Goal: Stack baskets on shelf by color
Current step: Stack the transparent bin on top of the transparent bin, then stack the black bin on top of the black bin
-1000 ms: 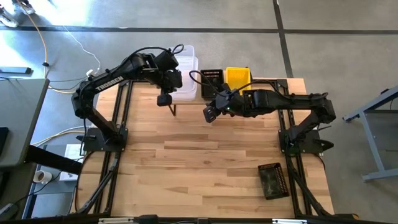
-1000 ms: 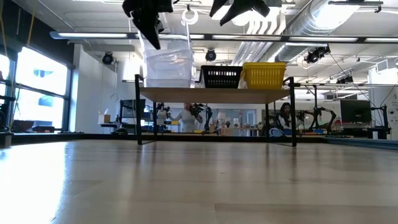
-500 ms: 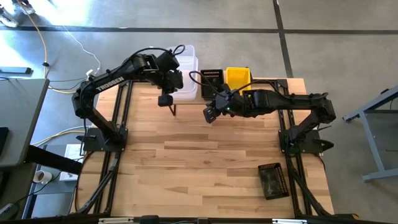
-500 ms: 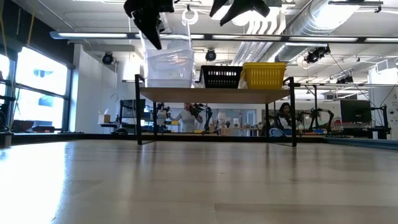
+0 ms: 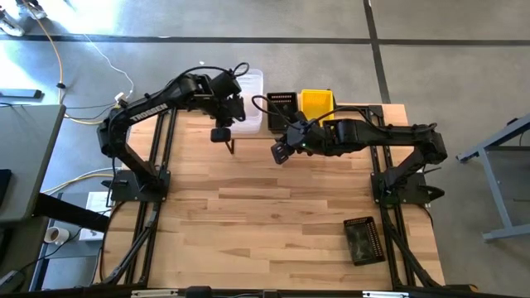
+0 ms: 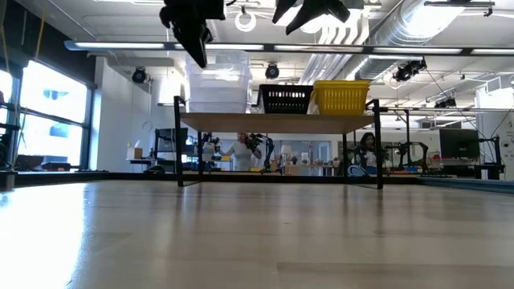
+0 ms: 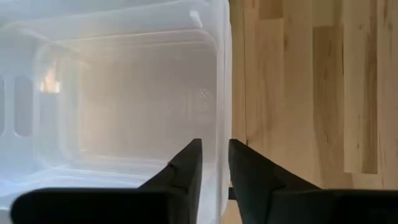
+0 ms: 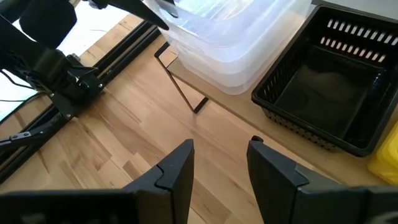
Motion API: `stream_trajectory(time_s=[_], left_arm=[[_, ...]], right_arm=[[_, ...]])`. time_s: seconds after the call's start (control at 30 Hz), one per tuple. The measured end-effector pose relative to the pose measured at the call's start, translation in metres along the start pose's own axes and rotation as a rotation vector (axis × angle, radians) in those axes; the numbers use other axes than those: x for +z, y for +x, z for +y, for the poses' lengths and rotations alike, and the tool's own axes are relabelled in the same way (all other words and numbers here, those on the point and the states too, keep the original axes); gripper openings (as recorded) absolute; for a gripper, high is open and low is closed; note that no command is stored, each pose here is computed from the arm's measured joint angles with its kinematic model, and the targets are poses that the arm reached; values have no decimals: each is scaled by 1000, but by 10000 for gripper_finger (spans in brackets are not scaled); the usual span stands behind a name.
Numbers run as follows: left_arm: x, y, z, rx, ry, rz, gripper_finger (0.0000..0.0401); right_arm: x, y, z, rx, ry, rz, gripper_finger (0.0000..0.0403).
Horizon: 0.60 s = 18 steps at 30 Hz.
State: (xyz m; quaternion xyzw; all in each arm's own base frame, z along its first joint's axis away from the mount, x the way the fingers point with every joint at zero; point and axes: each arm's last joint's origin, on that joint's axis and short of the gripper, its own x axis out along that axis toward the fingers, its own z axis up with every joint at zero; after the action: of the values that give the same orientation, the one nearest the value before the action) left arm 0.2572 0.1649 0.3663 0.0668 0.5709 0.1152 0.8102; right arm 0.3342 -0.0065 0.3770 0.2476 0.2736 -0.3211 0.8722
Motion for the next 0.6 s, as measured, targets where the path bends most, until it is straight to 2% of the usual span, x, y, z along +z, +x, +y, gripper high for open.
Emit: stream_trajectory(time_s=[0.43,0.6], left_arm=[[3,0,-2,20,4,-6,150],[7,-14,2,56,0,-47,174]], right_arm=[[-1,0,0,-4,-3,4,133],[0,0,0,-4,-1,4,133]])
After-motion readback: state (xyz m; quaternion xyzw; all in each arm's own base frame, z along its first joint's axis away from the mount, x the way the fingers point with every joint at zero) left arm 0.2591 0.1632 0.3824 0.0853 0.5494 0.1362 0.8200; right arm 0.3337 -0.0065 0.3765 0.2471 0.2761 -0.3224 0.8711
